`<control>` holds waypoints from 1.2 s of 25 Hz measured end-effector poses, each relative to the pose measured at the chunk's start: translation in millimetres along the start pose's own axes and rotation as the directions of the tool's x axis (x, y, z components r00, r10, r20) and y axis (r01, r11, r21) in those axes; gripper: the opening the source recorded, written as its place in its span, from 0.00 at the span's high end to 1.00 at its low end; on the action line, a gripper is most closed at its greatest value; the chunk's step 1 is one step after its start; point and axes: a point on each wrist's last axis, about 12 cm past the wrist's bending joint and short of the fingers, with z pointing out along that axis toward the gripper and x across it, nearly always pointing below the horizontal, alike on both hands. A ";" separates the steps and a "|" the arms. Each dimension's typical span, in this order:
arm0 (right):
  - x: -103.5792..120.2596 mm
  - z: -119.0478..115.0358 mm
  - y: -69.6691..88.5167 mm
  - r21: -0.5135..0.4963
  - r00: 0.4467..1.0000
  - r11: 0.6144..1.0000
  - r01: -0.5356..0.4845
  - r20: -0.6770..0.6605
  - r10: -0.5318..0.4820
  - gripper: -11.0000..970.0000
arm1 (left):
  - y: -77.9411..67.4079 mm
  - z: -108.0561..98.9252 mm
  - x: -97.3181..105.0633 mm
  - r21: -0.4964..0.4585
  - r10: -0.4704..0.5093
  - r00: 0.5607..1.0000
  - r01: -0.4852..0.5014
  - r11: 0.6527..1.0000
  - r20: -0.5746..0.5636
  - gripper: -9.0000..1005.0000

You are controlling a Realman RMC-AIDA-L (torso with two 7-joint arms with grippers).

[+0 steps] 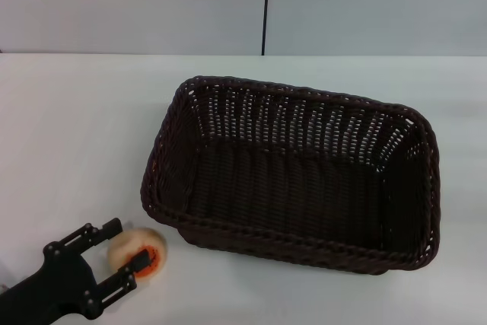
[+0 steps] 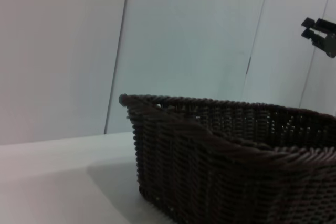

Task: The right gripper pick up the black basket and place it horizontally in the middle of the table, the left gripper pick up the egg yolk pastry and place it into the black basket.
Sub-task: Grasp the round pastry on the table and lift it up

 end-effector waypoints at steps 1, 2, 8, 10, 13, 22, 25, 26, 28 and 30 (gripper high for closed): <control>0.0 0.0 0.0 0.000 1.000 1.000 0.000 0.000 0.000 0.56 | 0.0 0.0 0.0 0.000 0.000 1.000 0.000 1.000 0.000 0.32; 0.0 -0.2 -0.1 0.000 1.000 1.000 0.000 0.000 0.000 0.56 | 0.5 1.1 0.5 0.003 0.002 1.000 -0.002 1.000 -0.008 0.32; 0.3 -0.4 -0.4 0.004 1.000 1.000 0.000 -0.002 0.000 0.56 | 3.3 3.7 2.6 0.002 0.011 0.999 -0.010 1.000 -0.040 0.40; 0.8 -0.1 -1.1 0.009 1.000 1.000 0.002 -0.007 -0.002 0.56 | 3.7 3.6 2.4 -0.002 0.010 0.999 -0.011 1.000 -0.038 0.54; 1.0 0.6 -1.1 0.009 1.000 1.000 0.002 -0.009 -0.002 0.56 | 4.6 3.1 1.6 -0.012 0.010 0.999 -0.010 1.000 -0.031 0.67; 1.7 2.2 -1.1 0.014 1.000 1.000 0.000 -0.011 0.000 0.56 | 5.4 1.0 -1.7 -0.020 0.010 1.000 -0.010 1.000 -0.002 0.87; 4.0 -0.9 -2.1 0.026 1.000 1.000 -0.007 -0.018 0.008 0.56 | 12.5 -6.4 -6.7 -0.103 0.014 0.999 -0.008 0.995 0.051 0.88; 4.6 -1.8 -2.3 0.029 1.000 1.000 -0.010 -0.020 0.010 0.56 | 15.9 -8.8 -8.3 -0.143 0.015 0.997 -0.005 0.990 0.070 0.89; 4.7 -3.8 -3.4 0.037 1.000 0.999 -0.012 -0.019 0.013 0.56 | 18.8 -10.8 -9.8 -0.177 0.017 0.996 -0.001 0.984 0.087 0.89; 5.0 -6.7 -4.7 0.047 1.000 0.999 -0.015 -0.018 0.016 0.56 | 18.8 -10.8 -9.8 -0.177 0.017 0.996 -0.001 0.984 0.087 0.90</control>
